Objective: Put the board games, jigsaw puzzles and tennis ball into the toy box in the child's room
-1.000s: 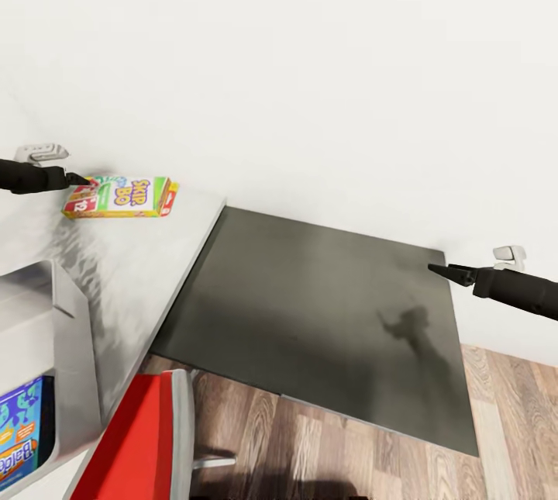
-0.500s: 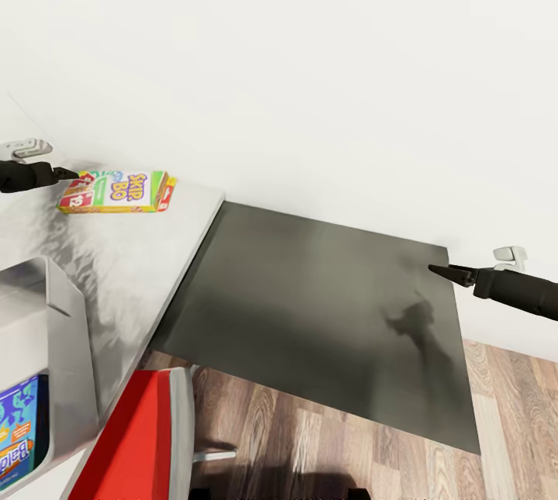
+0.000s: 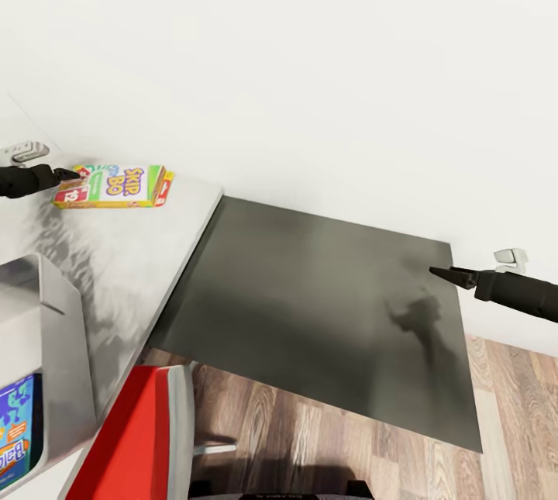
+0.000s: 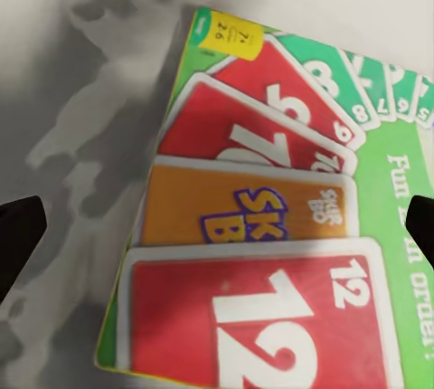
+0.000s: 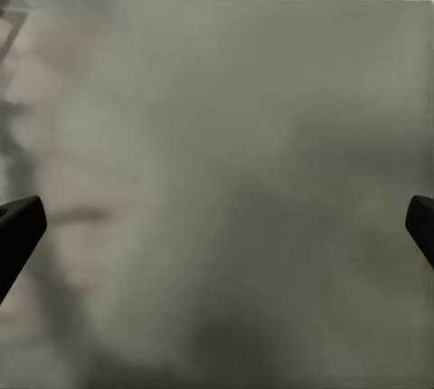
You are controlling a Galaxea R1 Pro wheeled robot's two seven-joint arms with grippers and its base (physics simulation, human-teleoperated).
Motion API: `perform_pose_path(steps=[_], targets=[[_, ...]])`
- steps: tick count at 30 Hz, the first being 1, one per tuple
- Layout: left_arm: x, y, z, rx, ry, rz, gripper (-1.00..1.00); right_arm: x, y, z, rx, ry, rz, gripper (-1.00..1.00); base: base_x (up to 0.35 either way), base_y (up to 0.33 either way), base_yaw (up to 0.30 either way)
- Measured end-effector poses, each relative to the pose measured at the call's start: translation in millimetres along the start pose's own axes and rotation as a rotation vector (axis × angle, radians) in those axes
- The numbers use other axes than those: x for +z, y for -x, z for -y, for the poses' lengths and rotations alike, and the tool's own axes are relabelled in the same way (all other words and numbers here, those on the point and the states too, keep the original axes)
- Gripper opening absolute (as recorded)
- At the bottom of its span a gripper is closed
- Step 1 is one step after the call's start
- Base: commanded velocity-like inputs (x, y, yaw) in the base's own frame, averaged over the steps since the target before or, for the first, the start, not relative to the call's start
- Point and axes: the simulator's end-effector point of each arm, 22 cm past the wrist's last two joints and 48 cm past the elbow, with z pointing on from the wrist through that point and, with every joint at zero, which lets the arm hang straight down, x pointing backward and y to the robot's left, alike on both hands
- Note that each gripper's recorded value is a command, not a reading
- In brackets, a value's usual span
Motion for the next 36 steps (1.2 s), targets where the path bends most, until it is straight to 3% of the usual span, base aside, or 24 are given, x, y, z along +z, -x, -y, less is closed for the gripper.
perform_pose_path(steps=[6, 16, 36], targets=[[5.6, -4.8, 0.5, -0.025, -0.014, 0.002, 1.00, 2.8, -3.8, 3.2, 0.005, -0.003, -0.008, 1.00, 0.000, 0.000, 0.000], [14.7, -14.0, -1.1, -0.031, -0.015, -0.011, 1.00, 7.8, -10.3, 7.9, 0.014, -0.006, -0.021, 1.00, 0.000, 0.000, 0.000], [23.2, -24.0, 12.1, -0.045, -0.085, -0.028, 1.00, 13.2, -17.5, 13.0, 0.025, -0.009, -0.035, 1.00, 0.000, 0.000, 0.000]])
